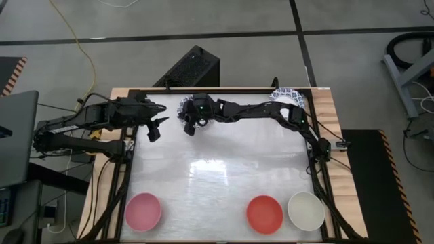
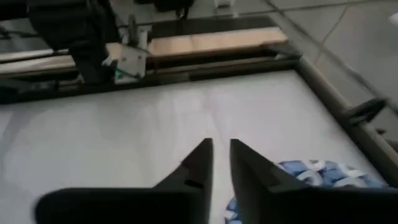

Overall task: Nest bowls inside each other
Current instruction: Stack the blue patterned bowl on top of the blue patterned bowl

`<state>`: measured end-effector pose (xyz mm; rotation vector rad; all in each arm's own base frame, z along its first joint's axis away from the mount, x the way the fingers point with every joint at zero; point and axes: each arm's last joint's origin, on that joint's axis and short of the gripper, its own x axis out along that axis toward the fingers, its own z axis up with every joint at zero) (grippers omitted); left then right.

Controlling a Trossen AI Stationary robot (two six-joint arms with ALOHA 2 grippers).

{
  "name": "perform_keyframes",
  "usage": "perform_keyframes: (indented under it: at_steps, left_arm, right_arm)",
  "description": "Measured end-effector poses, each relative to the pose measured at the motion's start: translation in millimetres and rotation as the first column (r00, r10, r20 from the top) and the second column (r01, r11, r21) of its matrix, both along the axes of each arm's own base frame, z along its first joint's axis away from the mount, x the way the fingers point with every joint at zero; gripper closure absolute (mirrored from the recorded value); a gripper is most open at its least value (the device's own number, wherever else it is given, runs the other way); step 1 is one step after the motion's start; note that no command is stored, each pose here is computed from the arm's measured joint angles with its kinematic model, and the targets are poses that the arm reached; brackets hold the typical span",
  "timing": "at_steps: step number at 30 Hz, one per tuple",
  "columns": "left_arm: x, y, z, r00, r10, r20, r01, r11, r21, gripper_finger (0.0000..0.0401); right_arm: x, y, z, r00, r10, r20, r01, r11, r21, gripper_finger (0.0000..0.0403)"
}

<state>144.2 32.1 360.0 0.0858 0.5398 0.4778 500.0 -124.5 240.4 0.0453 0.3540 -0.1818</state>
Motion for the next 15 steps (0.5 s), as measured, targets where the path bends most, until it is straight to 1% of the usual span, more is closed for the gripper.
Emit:
perform_keyframes:
  at_steps: [3, 4, 6, 8, 10, 12, 15]
  left_arm:
    - [-1.3, -0.3, 5.0, 0.998, -0.015, 0.054, 0.013, 1.0, 0.028, 0.0257]
    - [-1.7, -0.7, 6.0, 0.996, -0.03, 0.087, 0.027, 0.999, 0.037, 0.0257]
    - [0.0, -1.5, 2.2, 0.985, -0.077, 0.151, 0.069, 0.996, 0.057, 0.0257]
    - [2.2, -2.3, -2.9, 0.963, -0.121, 0.242, 0.104, 0.991, 0.084, 0.0257]
    - [7.1, -2.1, -15.2, 0.943, -0.149, 0.298, 0.121, 0.986, 0.112, 0.0258]
    - [12.2, -1.0, -30.1, 0.927, -0.159, 0.339, 0.123, 0.985, 0.124, 0.0263]
    - [19.9, 2.9, -54.9, 0.904, -0.164, 0.394, 0.138, 0.986, 0.095, 0.0285]
  right_arm:
    - [-22.5, 2.1, 17.5, 0.998, -0.057, 0.001, 0.057, 0.997, -0.044, 0.0381]
    - [-32.5, 1.8, 23.9, 0.997, -0.08, 0.013, 0.081, 0.995, -0.055, 0.039]
    - [-58.1, 2.3, 31.6, 0.993, -0.118, 0.007, 0.118, 0.992, -0.053, 0.0391]
    - [-83.7, 5.4, 38.7, 0.985, -0.162, 0.053, 0.164, 0.986, -0.041, 0.0383]
    - [-109.5, 9.3, 44.3, 0.969, -0.218, 0.116, 0.223, 0.974, -0.035, 0.0382]
    - [-130.7, 14.4, 49.4, 0.938, -0.269, 0.219, 0.28, 0.96, -0.018, 0.0387]
    - [-150.5, 21.9, 43.1, 0.901, -0.316, 0.297, 0.319, 0.947, 0.038, 0.0396]
